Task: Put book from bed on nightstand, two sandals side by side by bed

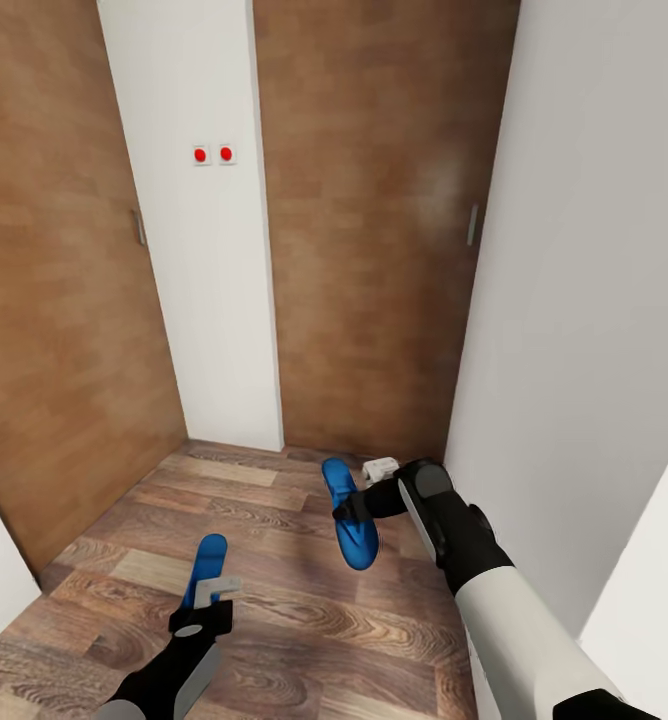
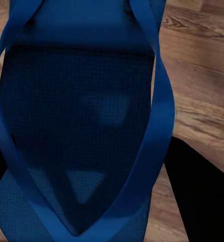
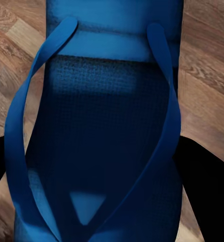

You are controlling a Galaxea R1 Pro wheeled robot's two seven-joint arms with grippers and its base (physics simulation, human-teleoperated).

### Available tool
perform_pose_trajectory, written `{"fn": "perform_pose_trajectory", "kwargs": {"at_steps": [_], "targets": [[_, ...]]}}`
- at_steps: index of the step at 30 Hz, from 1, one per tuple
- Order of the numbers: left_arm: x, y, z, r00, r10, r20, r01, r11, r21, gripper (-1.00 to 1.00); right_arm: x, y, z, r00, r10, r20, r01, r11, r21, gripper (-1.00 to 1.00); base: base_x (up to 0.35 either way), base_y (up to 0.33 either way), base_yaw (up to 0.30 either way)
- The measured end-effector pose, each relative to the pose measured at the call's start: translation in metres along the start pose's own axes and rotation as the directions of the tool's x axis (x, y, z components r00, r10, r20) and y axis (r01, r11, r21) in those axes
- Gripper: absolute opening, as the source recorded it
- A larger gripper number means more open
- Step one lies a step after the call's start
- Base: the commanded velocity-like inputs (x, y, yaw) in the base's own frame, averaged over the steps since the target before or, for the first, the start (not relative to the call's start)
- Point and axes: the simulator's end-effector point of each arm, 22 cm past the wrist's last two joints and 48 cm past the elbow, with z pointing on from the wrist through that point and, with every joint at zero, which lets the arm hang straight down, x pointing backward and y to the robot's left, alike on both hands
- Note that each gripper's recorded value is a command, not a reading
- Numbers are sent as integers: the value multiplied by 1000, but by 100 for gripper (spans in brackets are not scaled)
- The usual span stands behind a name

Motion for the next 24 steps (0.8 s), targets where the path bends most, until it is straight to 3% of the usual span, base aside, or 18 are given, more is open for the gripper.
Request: {"fn": "perform_pose_trajectory", "kwargs": {"at_steps": [10,24], "targets": [[-32,-10,-3,998,-16,61,15,1000,24,-100,1,-1,2,1000,0,-4,0,1000,1,-100,0,0,272],[-46,-12,-8,997,-20,70,18,999,31,-100,-6,0,-3,1000,4,-9,-4,1000,-2,-100,0,0,268]]}}
